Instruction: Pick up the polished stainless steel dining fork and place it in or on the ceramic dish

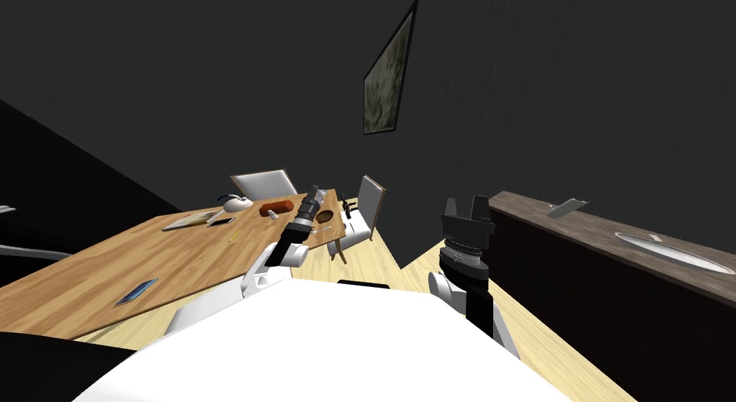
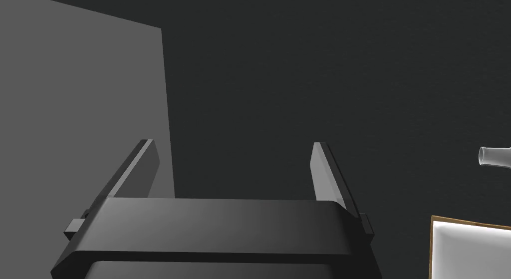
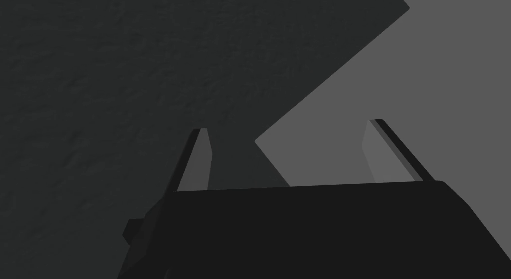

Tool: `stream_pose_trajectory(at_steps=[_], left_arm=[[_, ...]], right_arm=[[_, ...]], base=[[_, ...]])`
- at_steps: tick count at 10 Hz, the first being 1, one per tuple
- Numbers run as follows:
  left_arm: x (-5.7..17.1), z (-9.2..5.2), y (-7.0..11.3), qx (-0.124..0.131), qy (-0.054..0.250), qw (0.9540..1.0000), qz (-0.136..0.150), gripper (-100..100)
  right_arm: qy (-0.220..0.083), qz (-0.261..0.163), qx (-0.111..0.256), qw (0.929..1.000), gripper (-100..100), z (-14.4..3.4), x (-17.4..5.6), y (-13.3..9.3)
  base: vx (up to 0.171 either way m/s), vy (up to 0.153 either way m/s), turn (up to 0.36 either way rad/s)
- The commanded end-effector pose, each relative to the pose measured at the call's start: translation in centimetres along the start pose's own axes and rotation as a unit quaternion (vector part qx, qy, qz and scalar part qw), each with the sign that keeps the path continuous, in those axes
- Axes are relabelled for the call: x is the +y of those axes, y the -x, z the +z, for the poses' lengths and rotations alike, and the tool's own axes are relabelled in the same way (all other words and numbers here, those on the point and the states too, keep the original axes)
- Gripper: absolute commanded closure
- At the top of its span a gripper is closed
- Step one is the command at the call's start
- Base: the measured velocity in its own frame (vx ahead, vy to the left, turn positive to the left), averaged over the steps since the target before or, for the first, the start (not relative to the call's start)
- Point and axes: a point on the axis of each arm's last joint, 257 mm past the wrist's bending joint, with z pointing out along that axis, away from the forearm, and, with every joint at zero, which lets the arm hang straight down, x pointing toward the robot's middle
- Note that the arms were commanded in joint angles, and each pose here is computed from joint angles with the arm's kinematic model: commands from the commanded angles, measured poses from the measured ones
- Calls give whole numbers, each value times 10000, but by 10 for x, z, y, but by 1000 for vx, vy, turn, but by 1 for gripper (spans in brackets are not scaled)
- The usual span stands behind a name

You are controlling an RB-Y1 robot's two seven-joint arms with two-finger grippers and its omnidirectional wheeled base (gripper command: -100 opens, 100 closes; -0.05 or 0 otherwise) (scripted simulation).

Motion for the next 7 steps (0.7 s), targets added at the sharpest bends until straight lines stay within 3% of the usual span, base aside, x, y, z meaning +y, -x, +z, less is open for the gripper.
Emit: stream_pose_trajectory(at_steps=[1,3,6,7], left_arm=[[15,2,-5,50,203,9997,-94,-100],[42,14,-13,159,542,9977,-382,-100],[74,18,-18,198,946,9939,-535,-100],[89,23,-22,227,1172,9904,-694,-100]], right_arm=[[0,0,0,10000,0,0,0,0],[0,0,0,10000,0,0,0,0],[0,0,0,10000,0,0,0,0],[-1,-1,0,10000,0,0,0,0]], base=[[-77,29,-53],[-82,28,-111],[-71,29,-61],[-62,25,-78]])
